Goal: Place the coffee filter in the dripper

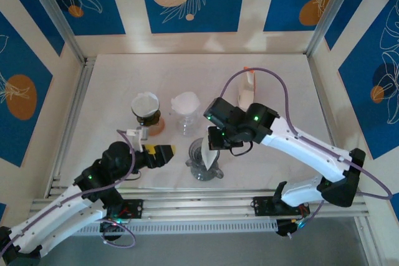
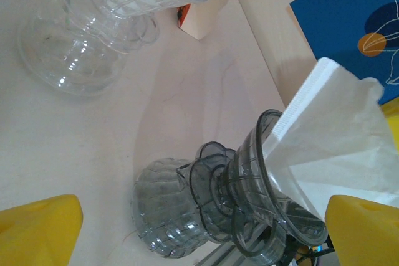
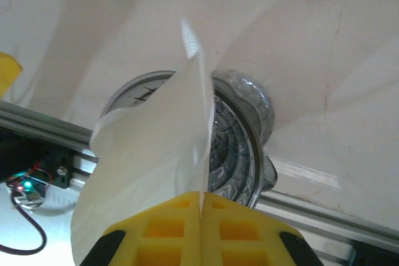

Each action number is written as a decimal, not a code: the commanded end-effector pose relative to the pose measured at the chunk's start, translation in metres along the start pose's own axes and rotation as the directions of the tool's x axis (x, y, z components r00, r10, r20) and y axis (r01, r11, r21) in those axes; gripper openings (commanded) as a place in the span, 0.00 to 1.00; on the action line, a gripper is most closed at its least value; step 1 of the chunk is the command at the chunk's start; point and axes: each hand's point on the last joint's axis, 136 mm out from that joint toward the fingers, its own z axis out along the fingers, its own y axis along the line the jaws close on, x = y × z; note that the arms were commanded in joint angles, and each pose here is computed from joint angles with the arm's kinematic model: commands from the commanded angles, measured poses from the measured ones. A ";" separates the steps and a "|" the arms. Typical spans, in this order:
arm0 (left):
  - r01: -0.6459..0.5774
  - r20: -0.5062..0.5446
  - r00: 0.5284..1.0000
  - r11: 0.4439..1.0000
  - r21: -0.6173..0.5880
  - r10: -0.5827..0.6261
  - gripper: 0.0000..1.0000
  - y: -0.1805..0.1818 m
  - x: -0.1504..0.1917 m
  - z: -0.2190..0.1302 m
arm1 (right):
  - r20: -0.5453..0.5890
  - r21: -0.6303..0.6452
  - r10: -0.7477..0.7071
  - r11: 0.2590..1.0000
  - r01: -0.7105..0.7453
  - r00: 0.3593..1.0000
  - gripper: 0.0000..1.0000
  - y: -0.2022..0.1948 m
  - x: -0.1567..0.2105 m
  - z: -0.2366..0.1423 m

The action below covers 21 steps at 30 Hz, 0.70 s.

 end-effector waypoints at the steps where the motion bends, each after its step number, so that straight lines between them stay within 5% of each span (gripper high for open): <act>1: -0.041 0.003 0.999 0.997 0.069 0.041 1.00 -0.023 -0.009 -0.003 | -0.084 0.054 -0.073 0.996 0.078 0.994 0.00 -0.006 0.010 0.004; 21: -0.035 -0.136 0.989 0.977 0.211 0.065 1.00 -0.053 0.005 0.033 | -0.129 0.244 -0.232 0.935 0.258 0.964 0.00 -0.007 0.010 0.032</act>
